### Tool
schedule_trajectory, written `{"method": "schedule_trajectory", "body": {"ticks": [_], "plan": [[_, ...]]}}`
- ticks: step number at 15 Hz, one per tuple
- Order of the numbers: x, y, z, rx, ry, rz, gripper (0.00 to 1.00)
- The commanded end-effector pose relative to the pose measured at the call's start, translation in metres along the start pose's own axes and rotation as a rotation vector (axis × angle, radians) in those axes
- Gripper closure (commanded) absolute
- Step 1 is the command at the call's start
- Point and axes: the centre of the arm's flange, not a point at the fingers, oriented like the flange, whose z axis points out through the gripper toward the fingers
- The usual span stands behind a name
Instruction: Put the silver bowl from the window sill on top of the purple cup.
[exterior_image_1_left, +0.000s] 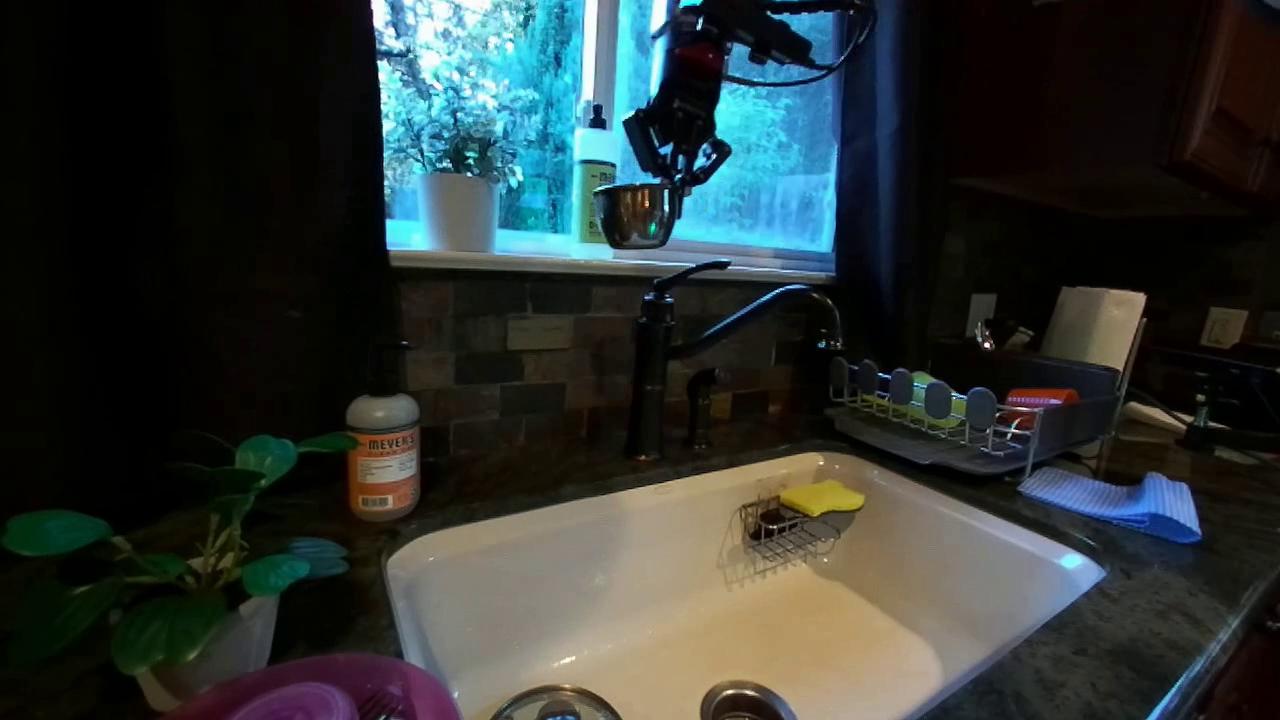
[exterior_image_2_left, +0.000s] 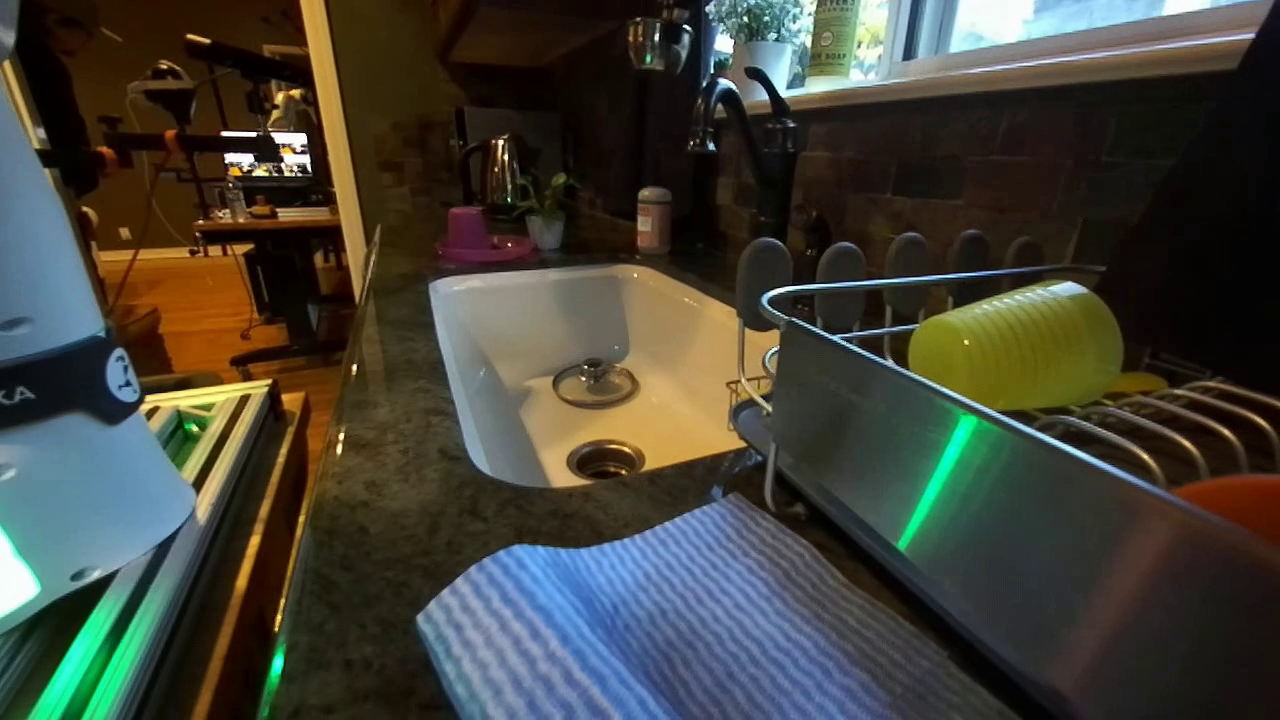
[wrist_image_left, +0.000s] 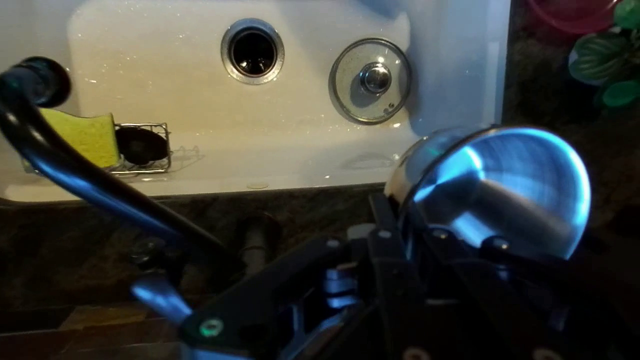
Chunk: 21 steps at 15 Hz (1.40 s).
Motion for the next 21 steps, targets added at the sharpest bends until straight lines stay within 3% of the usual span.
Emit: {"method": "schedule_trajectory", "body": {"ticks": [1,5,8,9,10,14,15,17,21], "plan": [[0.02,-0.094,0.013,-0.054,-0.051,-0.185,0.98],[0.013,-0.185,0.056,-0.091,-0.112,-0.391,0.98],[0.005,-0.232,0.086,-0.133,-0.157,-0.541,0.98],[-0.038,-0.181,0.102,-0.104,-0.139,-0.451,0.98],[-0.039,-0.188,0.111,-0.109,-0.147,-0.465,0.93],[-0.035,-0.182,0.107,-0.107,-0.141,-0.453,0.93],[-0.035,-0.189,0.111,-0.137,-0.133,-0.472,0.98],[-0.047,-0.22,0.121,-0.19,-0.07,-0.567,0.98],[-0.121,-0.282,0.144,-0.285,0.055,-0.698,0.98]]}}
